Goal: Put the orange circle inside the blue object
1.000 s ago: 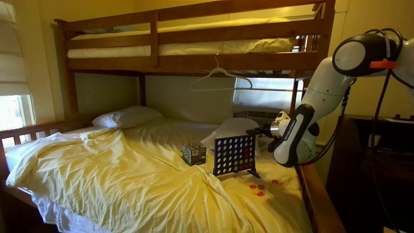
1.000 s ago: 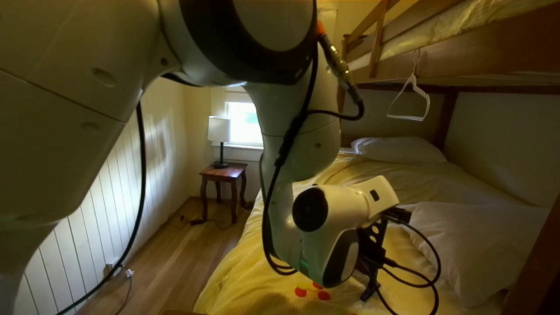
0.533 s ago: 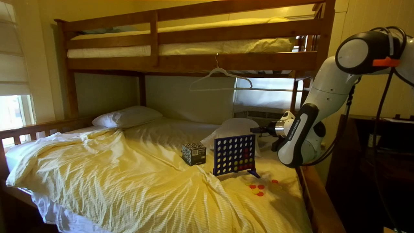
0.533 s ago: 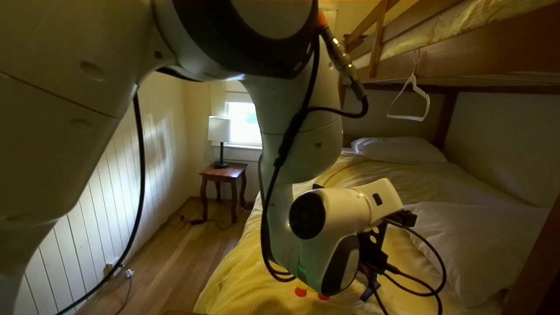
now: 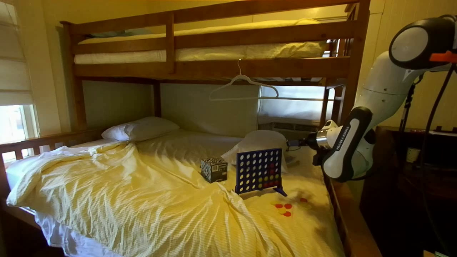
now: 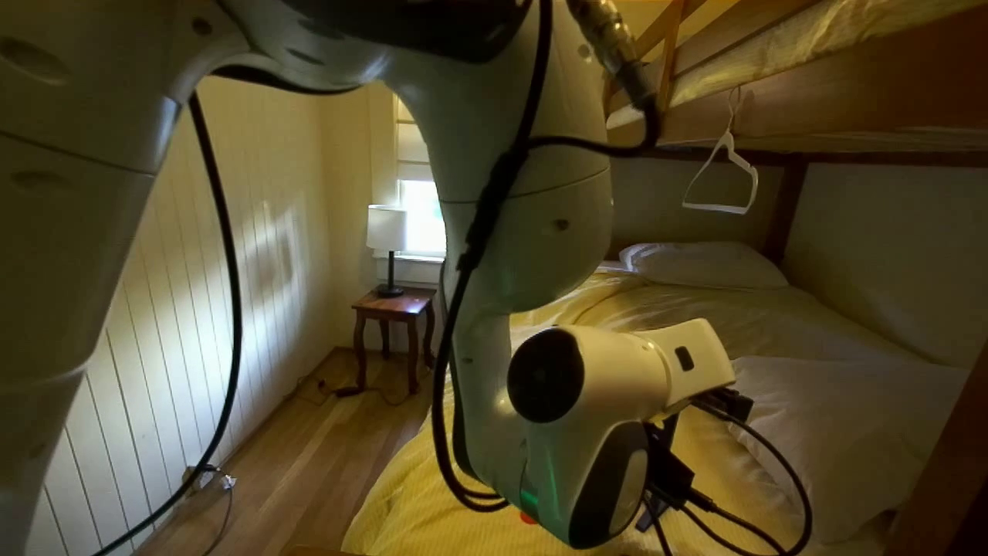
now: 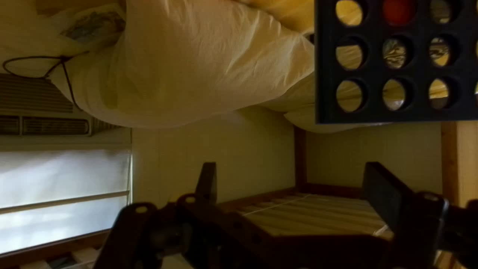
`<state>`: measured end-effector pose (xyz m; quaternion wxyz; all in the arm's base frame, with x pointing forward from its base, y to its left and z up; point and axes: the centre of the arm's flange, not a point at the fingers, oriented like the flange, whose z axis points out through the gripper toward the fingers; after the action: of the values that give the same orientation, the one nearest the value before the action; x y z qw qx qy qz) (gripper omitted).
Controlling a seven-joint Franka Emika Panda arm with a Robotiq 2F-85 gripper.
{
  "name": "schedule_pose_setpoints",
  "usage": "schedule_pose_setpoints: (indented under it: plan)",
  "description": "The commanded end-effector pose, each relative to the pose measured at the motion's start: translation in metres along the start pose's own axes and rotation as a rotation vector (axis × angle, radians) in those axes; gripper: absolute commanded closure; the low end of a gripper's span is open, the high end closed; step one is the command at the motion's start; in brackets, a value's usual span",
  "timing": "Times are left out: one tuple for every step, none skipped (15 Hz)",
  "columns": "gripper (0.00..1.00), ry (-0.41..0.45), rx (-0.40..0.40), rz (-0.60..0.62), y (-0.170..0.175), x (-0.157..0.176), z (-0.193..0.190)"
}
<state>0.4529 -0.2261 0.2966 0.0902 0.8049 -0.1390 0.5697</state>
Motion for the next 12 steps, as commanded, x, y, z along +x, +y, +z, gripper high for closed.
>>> schedule_pose_setpoints:
  plan:
    - [0.00,-0.153,0.072,0.011,0.007,0.011,-0.020]
    - [0.00,-0.192,0.095,0.002,0.008,0.010,-0.020]
    - [0.00,-0.233,0.111,-0.006,0.007,0.010,-0.022]
    - [0.00,-0.268,0.119,-0.011,0.007,0.009,-0.023]
    - [0.00,-0.316,0.115,-0.005,0.007,0.009,-0.024]
    - [0.00,-0.347,0.113,-0.005,0.007,0.009,-0.025]
    - [0.00,-0.377,0.111,-0.009,0.008,0.008,-0.026]
    - [0.00,-0.405,0.102,-0.008,0.007,0.008,-0.028]
    - [0.00,-0.429,0.093,-0.006,0.006,0.008,-0.030]
    - [0.00,-0.453,0.086,-0.002,0.006,0.008,-0.030]
    - [0.00,-0.478,0.075,0.006,0.004,0.008,-0.029]
    - [0.00,-0.502,0.060,0.012,0.002,0.008,-0.028]
